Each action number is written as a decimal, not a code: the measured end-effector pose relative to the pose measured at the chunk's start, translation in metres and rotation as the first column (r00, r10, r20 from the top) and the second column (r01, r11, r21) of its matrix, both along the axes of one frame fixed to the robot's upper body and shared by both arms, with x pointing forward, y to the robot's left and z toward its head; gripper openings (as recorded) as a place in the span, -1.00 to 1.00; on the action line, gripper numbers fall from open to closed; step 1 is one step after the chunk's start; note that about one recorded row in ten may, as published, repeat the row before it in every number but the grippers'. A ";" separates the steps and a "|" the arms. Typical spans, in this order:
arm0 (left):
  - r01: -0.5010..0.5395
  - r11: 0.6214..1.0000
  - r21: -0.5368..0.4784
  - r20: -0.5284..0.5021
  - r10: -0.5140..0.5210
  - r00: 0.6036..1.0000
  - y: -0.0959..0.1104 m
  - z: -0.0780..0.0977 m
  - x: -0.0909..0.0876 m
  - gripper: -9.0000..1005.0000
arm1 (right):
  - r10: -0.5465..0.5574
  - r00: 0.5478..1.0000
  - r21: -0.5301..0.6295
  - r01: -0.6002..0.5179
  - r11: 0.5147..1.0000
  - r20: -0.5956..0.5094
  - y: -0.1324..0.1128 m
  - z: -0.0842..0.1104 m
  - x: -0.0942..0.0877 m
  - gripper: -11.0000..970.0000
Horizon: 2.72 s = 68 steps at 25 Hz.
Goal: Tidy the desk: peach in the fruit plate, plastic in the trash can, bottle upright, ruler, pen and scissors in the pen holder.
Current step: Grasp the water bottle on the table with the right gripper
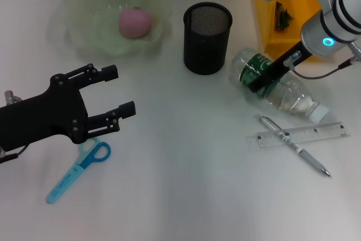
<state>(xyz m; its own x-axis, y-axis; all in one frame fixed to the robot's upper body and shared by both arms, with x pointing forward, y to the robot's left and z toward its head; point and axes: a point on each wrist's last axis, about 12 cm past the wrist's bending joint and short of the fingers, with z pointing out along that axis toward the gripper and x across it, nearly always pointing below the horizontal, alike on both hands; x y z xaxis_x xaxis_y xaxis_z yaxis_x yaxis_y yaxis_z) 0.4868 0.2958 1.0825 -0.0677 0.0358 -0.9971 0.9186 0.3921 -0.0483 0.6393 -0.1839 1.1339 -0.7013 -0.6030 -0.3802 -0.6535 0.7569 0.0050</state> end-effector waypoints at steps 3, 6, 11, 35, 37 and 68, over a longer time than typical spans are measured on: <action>0.000 1.000 0.001 0.000 0.000 1.000 0.000 0.000 0.000 0.57 | -0.003 1.000 0.002 0.003 1.000 0.005 0.000 0.000 0.001 0.71; 0.001 1.000 0.001 0.000 -0.001 1.000 0.000 0.000 0.000 0.57 | 0.000 1.000 0.006 0.000 1.000 0.012 0.001 0.001 0.001 0.71; 0.001 1.000 0.001 0.000 -0.001 1.000 0.000 0.000 0.000 0.57 | 0.003 0.999 0.026 -0.004 1.000 0.040 0.004 0.008 0.004 0.71; -0.004 1.000 0.003 0.002 0.004 1.000 0.001 0.001 0.001 0.57 | -0.043 0.999 0.014 0.043 0.999 0.008 -0.011 0.022 -0.009 0.71; -0.004 1.000 0.003 0.002 0.004 1.000 0.001 0.001 0.001 0.57 | -0.056 0.998 -0.008 0.056 0.998 0.001 -0.014 0.024 -0.010 0.71; -0.032 0.999 0.023 -0.001 0.032 0.999 0.002 -0.001 0.006 0.57 | -0.124 0.981 -0.050 0.117 0.992 -0.149 -0.028 0.019 -0.033 0.70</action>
<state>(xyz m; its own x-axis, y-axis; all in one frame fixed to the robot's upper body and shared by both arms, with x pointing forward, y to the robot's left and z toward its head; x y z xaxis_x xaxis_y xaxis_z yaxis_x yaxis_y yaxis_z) 0.4925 0.2976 1.0816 -0.0701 0.0562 -0.9960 0.9055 0.4225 -0.0399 0.6065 -0.2124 1.1525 -0.8174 -0.5234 -0.2409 -0.5515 0.8317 0.0642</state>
